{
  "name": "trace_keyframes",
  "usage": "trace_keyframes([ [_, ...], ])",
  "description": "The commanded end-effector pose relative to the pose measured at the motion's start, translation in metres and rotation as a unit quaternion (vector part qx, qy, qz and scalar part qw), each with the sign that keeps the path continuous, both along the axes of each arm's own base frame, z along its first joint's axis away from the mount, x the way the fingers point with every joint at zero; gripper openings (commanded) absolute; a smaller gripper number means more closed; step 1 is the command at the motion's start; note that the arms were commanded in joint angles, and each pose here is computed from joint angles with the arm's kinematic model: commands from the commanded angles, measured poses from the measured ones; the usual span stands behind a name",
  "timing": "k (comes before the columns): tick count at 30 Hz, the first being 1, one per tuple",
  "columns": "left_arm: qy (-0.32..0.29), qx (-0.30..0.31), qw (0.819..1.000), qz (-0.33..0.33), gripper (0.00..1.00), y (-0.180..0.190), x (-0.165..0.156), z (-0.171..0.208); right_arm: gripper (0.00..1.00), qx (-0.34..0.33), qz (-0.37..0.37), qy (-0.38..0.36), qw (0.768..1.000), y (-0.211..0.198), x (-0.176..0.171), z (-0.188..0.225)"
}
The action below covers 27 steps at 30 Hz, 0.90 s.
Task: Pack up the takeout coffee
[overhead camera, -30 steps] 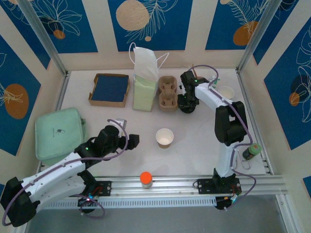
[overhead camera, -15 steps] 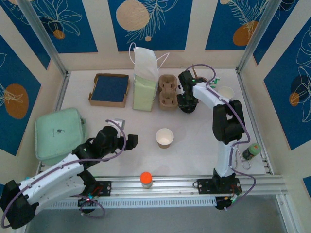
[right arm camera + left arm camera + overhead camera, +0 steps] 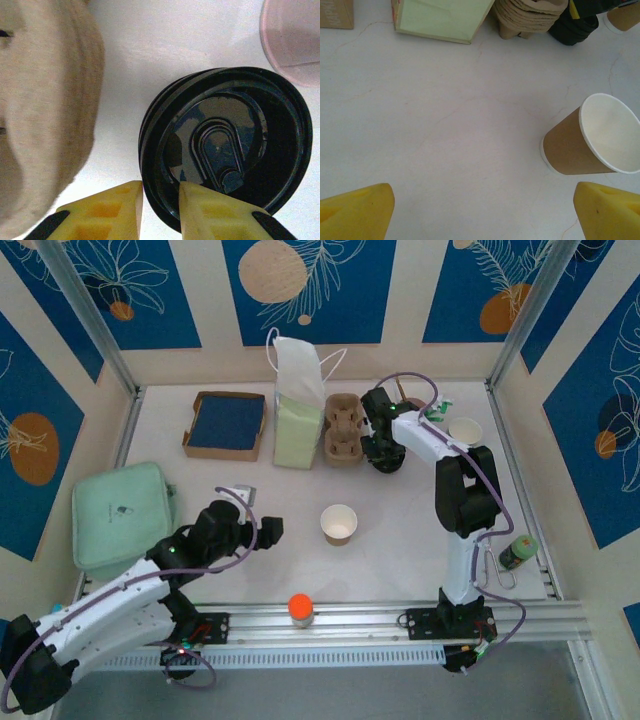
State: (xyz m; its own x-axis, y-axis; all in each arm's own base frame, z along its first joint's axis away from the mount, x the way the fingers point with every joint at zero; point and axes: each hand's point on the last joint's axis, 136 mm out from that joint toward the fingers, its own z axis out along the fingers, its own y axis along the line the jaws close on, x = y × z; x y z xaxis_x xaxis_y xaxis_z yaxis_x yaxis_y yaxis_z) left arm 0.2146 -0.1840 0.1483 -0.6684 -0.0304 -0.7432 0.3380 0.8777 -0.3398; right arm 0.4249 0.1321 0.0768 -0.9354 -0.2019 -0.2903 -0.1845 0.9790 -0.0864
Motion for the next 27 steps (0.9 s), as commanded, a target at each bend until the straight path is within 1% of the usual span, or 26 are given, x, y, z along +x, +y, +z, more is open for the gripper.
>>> trace_keyframes([
  [1, -0.006, 0.005, 1.000, 0.002, 0.92, 0.003, -0.002, 0.004, 0.24, -0.007, -0.008, 0.003, 1.000, -0.009, -0.007, 0.001],
  [12, -0.005, 0.000, 1.000, 0.001, 0.92, 0.002, -0.003, 0.006, 0.24, -0.008, -0.010, -0.003, 1.000, -0.011, -0.010, 0.005],
  [16, -0.006, 0.000, 1.000, 0.003, 0.92, 0.003, -0.003, 0.007, 0.19, -0.010, -0.011, -0.010, 1.000, -0.011, -0.009, 0.009],
  [25, -0.008, -0.003, 1.000, 0.003, 0.92, 0.004, -0.004, 0.009, 0.10, -0.016, -0.015, -0.026, 0.999, -0.012, -0.011, 0.022],
  [27, -0.008, -0.004, 1.000, 0.003, 0.92, 0.004, -0.004, 0.009, 0.06, -0.019, -0.016, -0.031, 0.999, -0.013, -0.011, 0.025],
])
